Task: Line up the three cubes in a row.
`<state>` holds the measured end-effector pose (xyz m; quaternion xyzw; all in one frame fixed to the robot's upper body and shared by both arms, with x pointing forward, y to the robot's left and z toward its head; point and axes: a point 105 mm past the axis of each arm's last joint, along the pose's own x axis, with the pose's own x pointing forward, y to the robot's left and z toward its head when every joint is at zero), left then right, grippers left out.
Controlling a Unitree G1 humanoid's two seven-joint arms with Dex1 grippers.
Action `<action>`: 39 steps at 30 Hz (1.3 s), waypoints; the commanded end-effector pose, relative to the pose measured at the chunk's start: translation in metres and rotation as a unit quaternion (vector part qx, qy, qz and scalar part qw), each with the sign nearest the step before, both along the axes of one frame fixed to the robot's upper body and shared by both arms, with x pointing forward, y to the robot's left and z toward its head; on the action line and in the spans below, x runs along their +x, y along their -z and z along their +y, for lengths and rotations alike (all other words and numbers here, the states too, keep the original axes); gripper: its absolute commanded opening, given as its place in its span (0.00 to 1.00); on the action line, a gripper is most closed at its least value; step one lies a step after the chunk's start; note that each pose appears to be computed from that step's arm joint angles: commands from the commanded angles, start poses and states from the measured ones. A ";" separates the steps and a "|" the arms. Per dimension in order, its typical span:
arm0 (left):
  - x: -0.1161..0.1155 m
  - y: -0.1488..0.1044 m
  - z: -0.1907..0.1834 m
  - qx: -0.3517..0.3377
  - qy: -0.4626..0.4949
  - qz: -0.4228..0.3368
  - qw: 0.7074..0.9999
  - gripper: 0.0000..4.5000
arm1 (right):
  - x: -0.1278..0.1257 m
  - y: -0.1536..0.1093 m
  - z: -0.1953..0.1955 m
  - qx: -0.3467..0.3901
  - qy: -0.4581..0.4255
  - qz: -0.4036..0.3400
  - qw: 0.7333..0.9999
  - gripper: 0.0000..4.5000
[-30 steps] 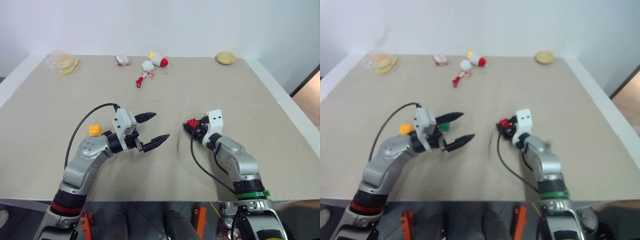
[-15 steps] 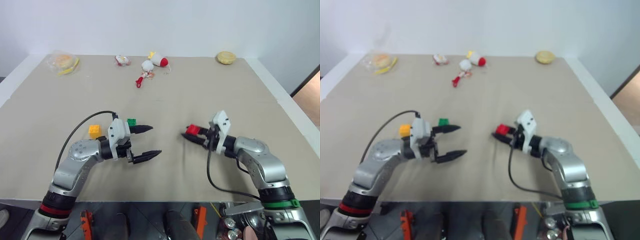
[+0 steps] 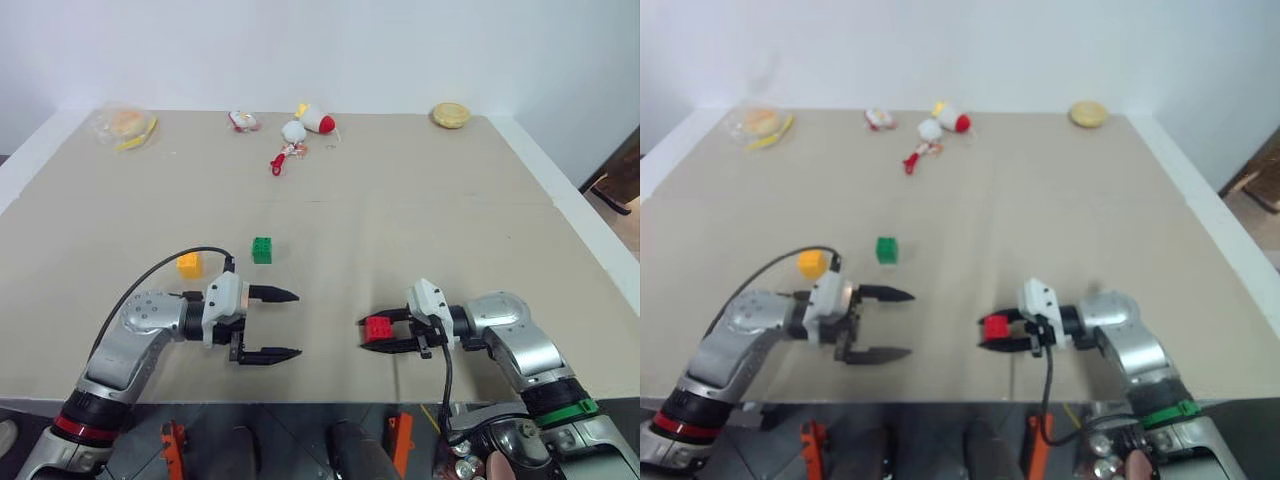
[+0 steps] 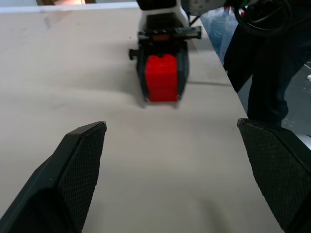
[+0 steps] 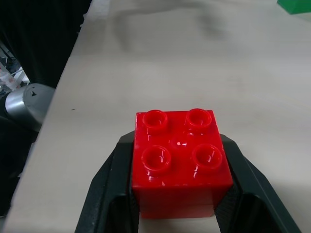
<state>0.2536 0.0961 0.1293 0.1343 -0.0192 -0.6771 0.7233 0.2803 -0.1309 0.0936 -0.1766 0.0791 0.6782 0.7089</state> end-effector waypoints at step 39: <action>0.102 -0.020 0.006 -0.184 -0.575 0.017 0.797 1.00 | 0.020 -0.122 0.035 0.186 0.113 -0.079 0.973 0.99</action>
